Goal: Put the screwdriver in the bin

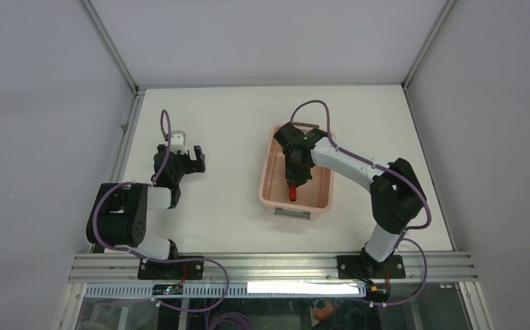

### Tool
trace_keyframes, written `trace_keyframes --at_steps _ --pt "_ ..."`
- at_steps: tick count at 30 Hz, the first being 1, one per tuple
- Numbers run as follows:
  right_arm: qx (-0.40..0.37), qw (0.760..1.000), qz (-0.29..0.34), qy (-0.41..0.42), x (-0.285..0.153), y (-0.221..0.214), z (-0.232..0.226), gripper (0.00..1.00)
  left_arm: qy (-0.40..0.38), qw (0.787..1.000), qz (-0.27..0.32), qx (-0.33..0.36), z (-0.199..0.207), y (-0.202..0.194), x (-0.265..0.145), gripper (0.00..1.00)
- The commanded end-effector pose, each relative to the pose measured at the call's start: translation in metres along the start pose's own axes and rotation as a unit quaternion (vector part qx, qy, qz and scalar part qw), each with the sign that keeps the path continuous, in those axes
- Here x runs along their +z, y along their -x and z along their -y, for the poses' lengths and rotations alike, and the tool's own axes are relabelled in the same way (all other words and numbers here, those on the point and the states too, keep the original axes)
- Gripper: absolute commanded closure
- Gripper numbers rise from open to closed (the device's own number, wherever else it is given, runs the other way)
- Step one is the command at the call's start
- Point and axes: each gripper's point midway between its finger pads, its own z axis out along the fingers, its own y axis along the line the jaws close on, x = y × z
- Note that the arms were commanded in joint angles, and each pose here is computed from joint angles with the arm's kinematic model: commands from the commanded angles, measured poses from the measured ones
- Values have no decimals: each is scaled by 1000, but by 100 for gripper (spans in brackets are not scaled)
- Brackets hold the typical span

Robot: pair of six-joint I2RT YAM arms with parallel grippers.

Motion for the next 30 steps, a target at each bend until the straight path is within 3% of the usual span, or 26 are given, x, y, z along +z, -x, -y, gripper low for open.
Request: trace_keyframes --at_steps 1,8,11,15,18,25,27,29,30 --pt "30 999 26 -10 29 4 0 100 -2 999 44 -5 2 26 5 1" --pt "39 998 5 -51 69 -12 16 98 -1 999 43 -5 2 25 5 1" --pt "43 997 12 -59 69 -11 19 86 -1 999 43 -5 2 25 5 1" --pt "45 996 29 -68 58 -6 25 58 -1 999 43 -5 2 25 5 1" --pt "48 996 53 -45 37 3 19 45 -1 999 43 -5 2 26 5 1" --pt "32 989 144 23 -43 35 6 36 -1 999 43 -5 2 25 5 1" --pt "21 983 173 51 -71 42 2 24 -1 999 43 -5 2 25 5 1" --pt "12 976 205 72 -100 49 2 3 -1 999 42 -5 2 25 5 1" --pt "8 971 224 79 -115 52 4 1 -1 999 43 -5 2 26 5 1"
